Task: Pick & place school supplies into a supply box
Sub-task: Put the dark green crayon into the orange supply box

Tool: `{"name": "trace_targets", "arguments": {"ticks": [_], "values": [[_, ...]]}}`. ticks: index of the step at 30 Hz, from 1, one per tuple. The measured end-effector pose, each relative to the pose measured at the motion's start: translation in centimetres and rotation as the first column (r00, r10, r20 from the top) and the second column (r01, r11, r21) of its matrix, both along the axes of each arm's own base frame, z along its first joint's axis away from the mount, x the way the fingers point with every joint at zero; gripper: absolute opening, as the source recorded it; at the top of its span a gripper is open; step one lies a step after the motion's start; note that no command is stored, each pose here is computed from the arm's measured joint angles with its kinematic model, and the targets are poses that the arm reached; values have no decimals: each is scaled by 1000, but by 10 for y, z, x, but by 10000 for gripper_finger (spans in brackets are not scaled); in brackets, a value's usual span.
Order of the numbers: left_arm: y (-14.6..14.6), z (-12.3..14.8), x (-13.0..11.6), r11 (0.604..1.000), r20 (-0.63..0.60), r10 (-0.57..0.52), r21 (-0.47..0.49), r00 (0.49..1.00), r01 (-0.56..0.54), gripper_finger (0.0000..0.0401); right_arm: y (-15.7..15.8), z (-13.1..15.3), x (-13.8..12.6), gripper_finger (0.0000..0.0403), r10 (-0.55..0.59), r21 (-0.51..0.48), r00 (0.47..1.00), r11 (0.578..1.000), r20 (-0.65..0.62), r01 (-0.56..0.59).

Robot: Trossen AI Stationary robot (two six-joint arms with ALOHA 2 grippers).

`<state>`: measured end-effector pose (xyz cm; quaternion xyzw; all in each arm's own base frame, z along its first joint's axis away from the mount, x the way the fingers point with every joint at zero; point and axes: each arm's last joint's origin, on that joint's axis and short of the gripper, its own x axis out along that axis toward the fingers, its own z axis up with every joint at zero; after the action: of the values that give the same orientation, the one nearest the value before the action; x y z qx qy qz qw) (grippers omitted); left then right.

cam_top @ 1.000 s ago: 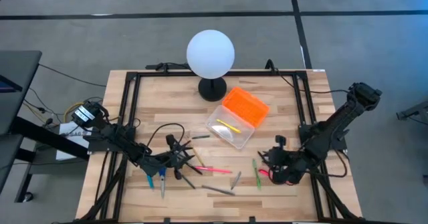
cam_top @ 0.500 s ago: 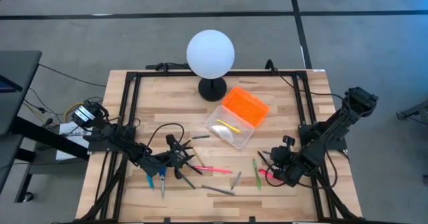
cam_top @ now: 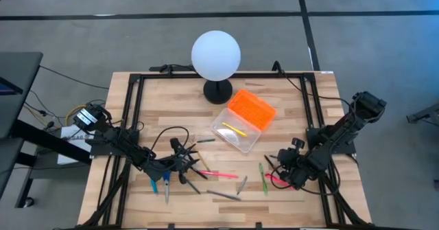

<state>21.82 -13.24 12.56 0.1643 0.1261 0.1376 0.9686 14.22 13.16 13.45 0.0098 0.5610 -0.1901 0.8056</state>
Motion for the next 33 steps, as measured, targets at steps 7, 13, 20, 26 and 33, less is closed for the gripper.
{"name": "trace_targets", "arguments": {"ticks": [7,13,20,26,33], "values": [[0,0,0,1000,0,0,0,1000,0,145,-4,-9,-4,101,9,-5,1000,1000,9,-9],[0,0,0,1000,0,0,0,1000,0,145,-6,-17,-6,101,6,22,999,1000,37,-7],[0,0,0,1000,0,-1,-1,1000,1,145,-10,-17,-3,98,-34,68,999,997,-5,34],[0,0,0,1000,1,-1,-5,1000,1,145,-16,-18,3,79,-51,97,998,994,-42,55],[0,0,0,1000,1,-3,-6,1000,3,145,-18,-18,6,46,-49,122,997,991,-63,56]]}}
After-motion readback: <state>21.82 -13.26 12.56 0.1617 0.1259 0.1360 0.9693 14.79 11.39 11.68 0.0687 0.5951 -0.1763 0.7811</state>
